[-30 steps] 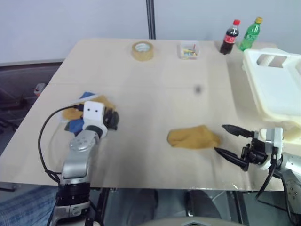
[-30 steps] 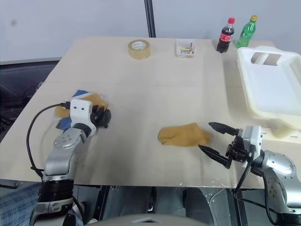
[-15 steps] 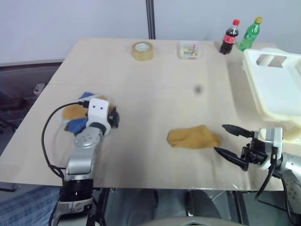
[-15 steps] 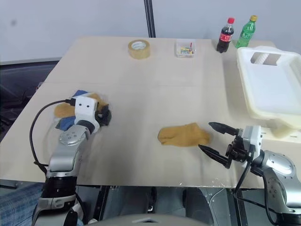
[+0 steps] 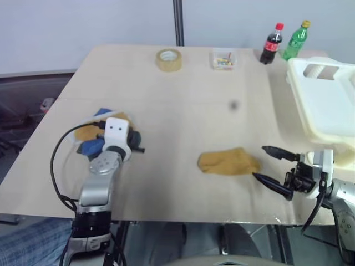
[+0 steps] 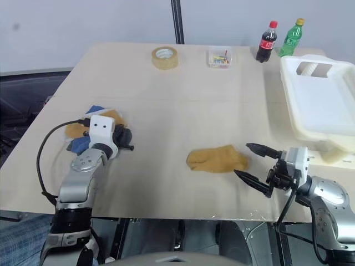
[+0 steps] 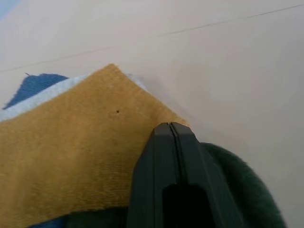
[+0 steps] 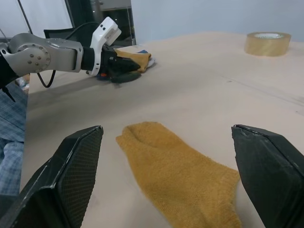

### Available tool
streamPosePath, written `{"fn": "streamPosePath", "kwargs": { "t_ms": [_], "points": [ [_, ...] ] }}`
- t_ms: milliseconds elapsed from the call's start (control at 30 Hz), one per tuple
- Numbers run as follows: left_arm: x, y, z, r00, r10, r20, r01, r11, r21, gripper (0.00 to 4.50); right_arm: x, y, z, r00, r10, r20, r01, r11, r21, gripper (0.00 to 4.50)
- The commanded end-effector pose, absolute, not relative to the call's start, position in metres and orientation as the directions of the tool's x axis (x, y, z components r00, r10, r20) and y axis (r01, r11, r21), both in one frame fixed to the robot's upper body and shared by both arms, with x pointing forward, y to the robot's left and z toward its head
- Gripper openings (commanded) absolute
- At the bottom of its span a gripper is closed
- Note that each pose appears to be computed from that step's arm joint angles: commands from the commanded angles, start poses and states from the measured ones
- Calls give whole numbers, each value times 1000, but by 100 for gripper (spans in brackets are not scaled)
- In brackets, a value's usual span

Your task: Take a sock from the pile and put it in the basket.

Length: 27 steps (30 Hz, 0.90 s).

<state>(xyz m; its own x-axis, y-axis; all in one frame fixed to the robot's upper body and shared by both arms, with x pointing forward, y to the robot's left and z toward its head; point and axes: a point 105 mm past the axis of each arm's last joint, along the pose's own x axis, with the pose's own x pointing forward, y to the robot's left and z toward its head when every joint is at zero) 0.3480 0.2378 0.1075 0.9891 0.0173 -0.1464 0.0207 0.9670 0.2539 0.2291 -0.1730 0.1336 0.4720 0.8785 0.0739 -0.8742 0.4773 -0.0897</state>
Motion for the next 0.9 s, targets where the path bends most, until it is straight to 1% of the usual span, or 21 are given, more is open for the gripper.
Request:
{"fn": "streamPosePath", "kwargs": {
  "t_ms": [33, 67, 100, 167, 233, 267, 533, 600, 633, 667, 700, 733, 800, 900],
  "points": [
    [347, 239, 115, 993, 19, -114, 12, 966, 259, 2, 228, -175, 138, 470, 879, 78, -872, 476, -113, 450],
    [346, 239, 115, 993, 19, -113, 11, 966, 257, 2, 228, -175, 138, 470, 879, 77, -872, 477, -113, 450],
    [346, 238, 115, 993, 17, -116, 13, 967, 256, 26, 227, -175, 138, 471, 879, 76, -872, 477, -112, 450],
    [347, 239, 115, 993, 20, -117, 10, 967, 255, 59, 227, -176, 137, 473, 878, 74, -871, 479, -110, 450],
    [347, 239, 115, 994, 22, -112, 7, 967, 256, 122, 227, -176, 137, 475, 877, 73, -870, 481, -110, 450],
    [347, 238, 115, 993, 21, -116, 9, 968, 253, 168, 227, -176, 137, 476, 876, 73, -869, 481, -111, 450],
    [348, 239, 114, 992, 23, -121, 9, 967, 256, 168, 228, -176, 135, 478, 875, 74, -868, 484, -112, 450],
    [348, 241, 115, 993, 34, -114, -5, 968, 252, 116, 228, -176, 135, 480, 874, 73, -867, 486, -112, 450],
    [348, 242, 116, 993, 38, -111, -9, 967, 253, 68, 228, -176, 134, 481, 874, 72, -867, 486, -112, 450],
    [348, 242, 116, 993, 41, -110, -12, 967, 253, 68, 228, -177, 133, 482, 873, 71, -866, 487, -111, 450],
    [348, 242, 116, 993, 40, -108, -12, 968, 251, 17, 227, -177, 133, 482, 873, 70, -866, 487, -110, 450],
    [348, 242, 117, 994, 37, -105, -10, 968, 251, 2, 227, -177, 132, 483, 873, 69, -866, 488, -109, 450],
    [349, 239, 122, 996, 25, -81, -5, 970, 244, 2, 227, -177, 132, 483, 873, 69, -866, 488, -106, 450],
    [350, 231, 138, 1000, -7, -2, 7, 973, 230, 2, 227, -176, 131, 483, 873, 70, -867, 488, -103, 450]
  ]
}}
